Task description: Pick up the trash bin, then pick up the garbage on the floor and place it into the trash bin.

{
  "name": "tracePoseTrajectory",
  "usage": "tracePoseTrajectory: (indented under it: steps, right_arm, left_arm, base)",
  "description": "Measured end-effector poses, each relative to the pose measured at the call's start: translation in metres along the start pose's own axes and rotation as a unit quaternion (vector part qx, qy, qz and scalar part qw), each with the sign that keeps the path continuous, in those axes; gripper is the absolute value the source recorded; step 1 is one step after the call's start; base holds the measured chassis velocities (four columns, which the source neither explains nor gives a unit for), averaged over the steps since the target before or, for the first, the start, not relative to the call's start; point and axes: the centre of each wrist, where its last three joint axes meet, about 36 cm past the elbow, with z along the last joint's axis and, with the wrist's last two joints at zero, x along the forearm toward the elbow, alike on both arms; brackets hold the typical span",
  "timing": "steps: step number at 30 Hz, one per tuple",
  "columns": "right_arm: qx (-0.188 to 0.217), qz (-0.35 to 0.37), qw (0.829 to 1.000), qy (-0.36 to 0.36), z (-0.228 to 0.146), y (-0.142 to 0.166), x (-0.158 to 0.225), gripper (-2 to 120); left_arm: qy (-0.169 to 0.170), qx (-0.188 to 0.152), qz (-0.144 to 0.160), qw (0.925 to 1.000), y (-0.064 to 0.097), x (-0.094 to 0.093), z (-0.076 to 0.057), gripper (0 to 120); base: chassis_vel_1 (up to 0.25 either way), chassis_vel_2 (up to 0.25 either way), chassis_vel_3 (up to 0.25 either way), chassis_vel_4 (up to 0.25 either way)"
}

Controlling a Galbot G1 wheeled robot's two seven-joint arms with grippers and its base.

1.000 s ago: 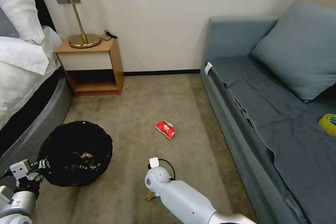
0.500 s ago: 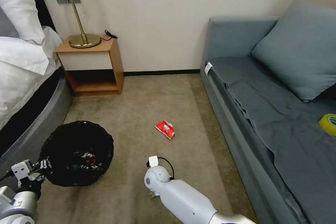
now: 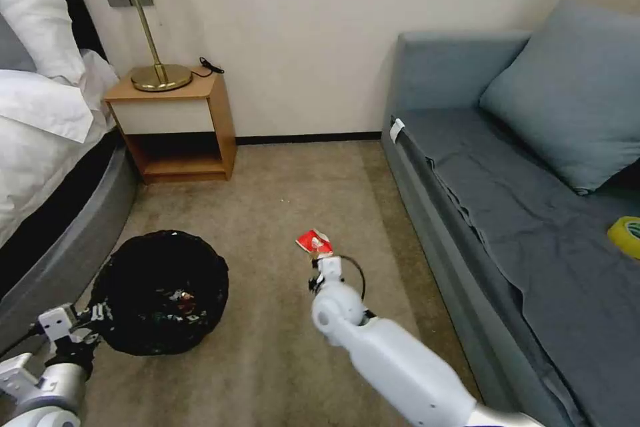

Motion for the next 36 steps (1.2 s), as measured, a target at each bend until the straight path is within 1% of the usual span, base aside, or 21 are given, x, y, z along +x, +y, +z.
tracePoseTrajectory:
  steps: [2, 3, 7, 8, 11, 13, 15, 17, 18, 20, 23, 24, 26, 28, 30, 32, 36]
  right_arm:
    - [-0.010, -0.040, 0.997, -0.059, -0.025, 0.002, 0.021, 0]
    - [-0.010, -0.040, 0.997, -0.059, -0.025, 0.002, 0.021, 0]
    - [-0.021, -0.124, 0.981, -0.145, -0.053, 0.018, 0.055, 0]
    - [-0.021, -0.124, 0.981, -0.145, -0.053, 0.018, 0.055, 0]
    - [-0.020, -0.187, 0.965, -0.183, -0.056, 0.035, 0.073, 0]
    - [-0.019, -0.197, 0.962, -0.187, -0.057, 0.039, 0.076, 0]
    - [-0.007, -0.244, 0.950, -0.195, -0.051, 0.056, 0.089, 0]
    - [0.015, -0.279, 0.940, -0.198, -0.039, 0.072, 0.098, 0]
    - [0.015, -0.279, 0.940, -0.198, -0.039, 0.072, 0.098, 0]
    - [0.033, -0.307, 0.931, -0.196, -0.028, 0.087, 0.105, 0]
    - [0.042, -0.321, 0.926, -0.194, -0.020, 0.094, 0.107, 0]
    - [0.057, -0.337, 0.920, -0.194, -0.011, 0.100, 0.109, 0]
    - [0.074, -0.350, 0.914, -0.190, 0.001, 0.106, 0.108, 0]
    - [0.076, -0.352, 0.914, -0.189, 0.003, 0.107, 0.108, 0]
    - [0.094, -0.355, 0.912, -0.182, 0.018, 0.112, 0.104, 0]
    - [0.097, -0.355, 0.912, -0.180, 0.022, 0.113, 0.103, 0]
    - [0.114, -0.352, 0.915, -0.163, 0.040, 0.120, 0.097, 0]
  left_arm:
    - [0.001, 0.000, 0.006, 1.0000, -0.005, 0.000, 0.001, 4]
    - [0.001, 0.000, 0.006, 1.0000, -0.005, 0.000, 0.001, 4]
    - [0.002, 0.000, 0.014, 0.9999, -0.014, -0.001, 0.002, 4]
    - [0.002, 0.000, 0.014, 0.9999, -0.014, -0.001, 0.002, 4]
    - [0.003, 0.002, 0.019, 0.9998, -0.018, -0.001, 0.002, 4]
    - [0.003, 0.003, 0.020, 0.9998, -0.019, -0.001, 0.001, 4]
    - [0.004, 0.005, 0.022, 0.9997, -0.021, 0.000, 0.001, 4]
    - [0.004, 0.006, 0.023, 0.9997, -0.022, 0.001, 0.001, 4]
    - [0.004, 0.006, 0.023, 0.9997, -0.022, 0.001, 0.001, 4]
    - [0.004, 0.008, 0.023, 0.9997, -0.023, 0.002, 0.001, 4]
    - [0.005, 0.009, 0.022, 0.9997, -0.022, 0.003, 0.001, 4]
    - [0.005, 0.010, 0.020, 0.9997, -0.021, 0.004, 0.001, 4]
    - [0.005, 0.011, 0.020, 0.9997, -0.020, 0.005, 0.001, 4]
    - [0.005, 0.011, 0.020, 0.9997, -0.020, 0.005, 0.001, 4]
    - [0.006, 0.013, 0.021, 0.9997, -0.019, 0.006, 0.002, 4]
    - [0.007, 0.014, 0.021, 0.9997, -0.019, 0.006, 0.002, 4]
    - [0.005, 0.018, 0.023, 0.9996, -0.018, 0.005, 0.001, 4]
  base:
    - [0.000, 0.000, 0.000, 0.000]
    - [0.000, 0.000, 0.000, 0.000]
    - [0.000, 0.000, 0.000, 0.000]
    - [0.000, 0.000, 0.000, 0.000]
    - [0.000, 0.000, 0.000, 0.000]
    - [0.000, 0.000, 0.000, 0.000]
    - [0.000, 0.000, 0.000, 0.000]
    - [0.000, 0.000, 0.000, 0.000]
    - [0.000, 0.000, 0.000, 0.000]
    - [0.000, 0.000, 0.000, 0.000]
    - [0.000, 0.000, 0.000, 0.000]
    - [0.000, 0.000, 0.000, 0.000]
    - [0.000, 0.000, 0.000, 0.000]
    - [0.000, 0.000, 0.000, 0.000]
    - [0.000, 0.000, 0.000, 0.000]
    - [0.000, 0.000, 0.000, 0.000]
    - [0.000, 0.000, 0.000, 0.000]
